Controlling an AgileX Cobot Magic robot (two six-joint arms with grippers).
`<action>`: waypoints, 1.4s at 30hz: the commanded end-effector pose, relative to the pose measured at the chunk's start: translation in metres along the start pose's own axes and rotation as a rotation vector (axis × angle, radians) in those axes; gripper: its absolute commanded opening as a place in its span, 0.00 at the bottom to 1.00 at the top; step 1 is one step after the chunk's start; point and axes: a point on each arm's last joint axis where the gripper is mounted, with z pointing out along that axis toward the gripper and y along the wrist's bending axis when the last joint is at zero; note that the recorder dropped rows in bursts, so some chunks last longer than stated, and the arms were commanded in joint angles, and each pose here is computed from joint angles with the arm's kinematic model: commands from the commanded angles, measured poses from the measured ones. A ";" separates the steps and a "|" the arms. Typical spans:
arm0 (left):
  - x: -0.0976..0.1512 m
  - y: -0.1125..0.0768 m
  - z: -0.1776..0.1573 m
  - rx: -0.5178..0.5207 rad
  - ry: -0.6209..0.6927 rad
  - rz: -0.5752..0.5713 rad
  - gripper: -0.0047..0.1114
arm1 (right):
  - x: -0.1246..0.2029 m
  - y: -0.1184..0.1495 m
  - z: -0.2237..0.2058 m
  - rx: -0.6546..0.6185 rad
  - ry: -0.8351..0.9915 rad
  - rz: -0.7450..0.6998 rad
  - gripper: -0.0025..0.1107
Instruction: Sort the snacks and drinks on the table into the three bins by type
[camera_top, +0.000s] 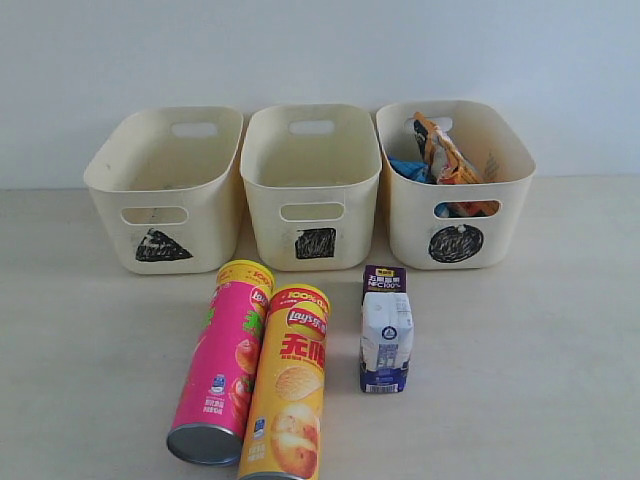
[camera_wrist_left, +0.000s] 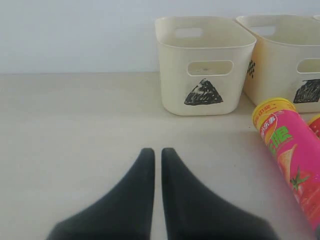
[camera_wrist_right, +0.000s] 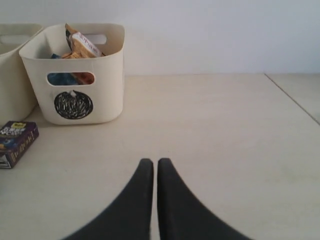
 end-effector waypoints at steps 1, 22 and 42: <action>-0.002 0.000 -0.001 -0.002 -0.012 -0.008 0.07 | 0.015 -0.001 0.004 0.006 0.030 0.005 0.02; -0.002 0.000 -0.001 0.005 -0.012 -0.007 0.07 | 0.016 -0.001 0.004 0.006 0.039 0.005 0.02; -0.064 0.002 -0.026 0.135 -0.767 -0.396 0.07 | 0.015 -0.001 0.004 0.006 0.037 0.005 0.02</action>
